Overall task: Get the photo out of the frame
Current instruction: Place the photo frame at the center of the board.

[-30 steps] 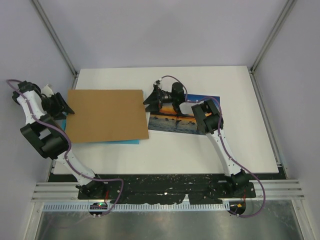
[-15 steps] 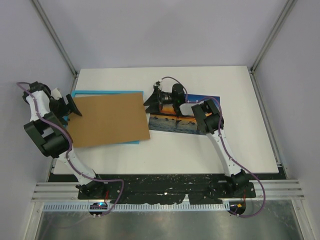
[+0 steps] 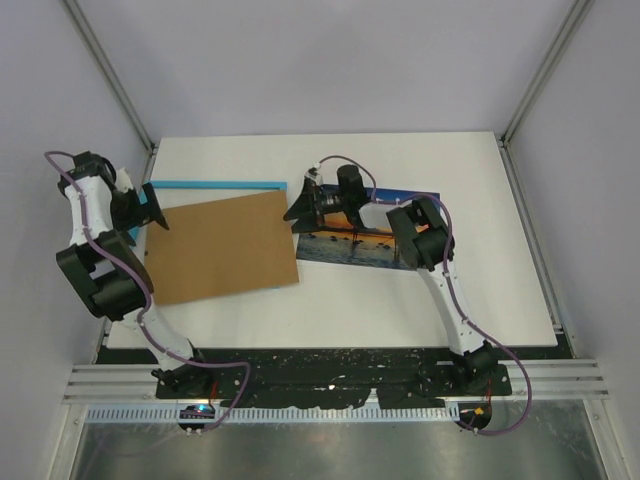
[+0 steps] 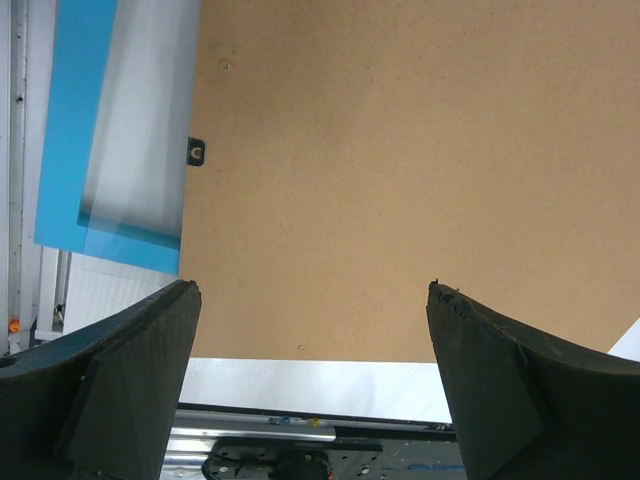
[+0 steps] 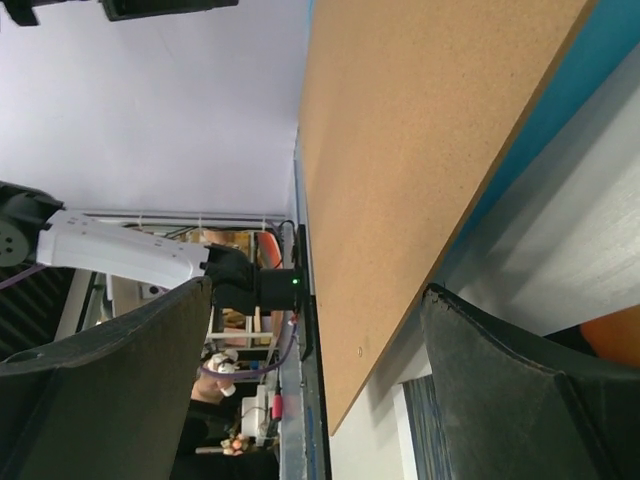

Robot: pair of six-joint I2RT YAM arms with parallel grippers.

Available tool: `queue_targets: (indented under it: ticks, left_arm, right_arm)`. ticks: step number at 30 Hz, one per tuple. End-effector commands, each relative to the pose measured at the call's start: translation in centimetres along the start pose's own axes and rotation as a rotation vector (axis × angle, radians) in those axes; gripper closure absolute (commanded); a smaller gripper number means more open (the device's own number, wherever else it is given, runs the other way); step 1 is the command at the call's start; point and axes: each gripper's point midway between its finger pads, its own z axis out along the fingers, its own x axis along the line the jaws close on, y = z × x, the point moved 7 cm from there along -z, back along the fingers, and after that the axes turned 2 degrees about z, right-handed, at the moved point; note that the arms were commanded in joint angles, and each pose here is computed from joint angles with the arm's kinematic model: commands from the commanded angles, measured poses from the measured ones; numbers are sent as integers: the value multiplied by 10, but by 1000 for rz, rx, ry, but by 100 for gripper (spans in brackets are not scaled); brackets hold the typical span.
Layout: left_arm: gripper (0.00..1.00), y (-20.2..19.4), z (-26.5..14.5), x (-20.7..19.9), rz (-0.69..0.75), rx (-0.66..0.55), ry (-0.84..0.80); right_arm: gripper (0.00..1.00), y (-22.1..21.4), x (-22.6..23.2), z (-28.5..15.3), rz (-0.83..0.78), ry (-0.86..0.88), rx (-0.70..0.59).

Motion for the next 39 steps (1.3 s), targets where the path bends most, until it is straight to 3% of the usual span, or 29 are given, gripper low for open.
queue_targets:
  ticks: [1,8,22,29,32,39]
  left_arm:
    - [0,-2,-18,-10,36,-63,29]
    - [0,-14,-41,-28,148,-132,35]
    - [0,-32,-99,-41,216,-280,44]
    - [1,-43,-115,-50,237,-324,-17]
    - [0,-48,-122,-56,257,-347,-50]
    - [0,-57,-144,-71,311,-429,-96]
  right_arm:
    - [10,-6,6,3,-45,-153,-33]
    - [10,-18,15,2,-124,-399,-61]
    - [10,-58,42,50,-364,-745,31]
    - [10,-60,64,27,-584,-736,125]
    - [10,-70,77,6,-610,-668,223]
    - [10,-93,101,-57,-681,-735,357]
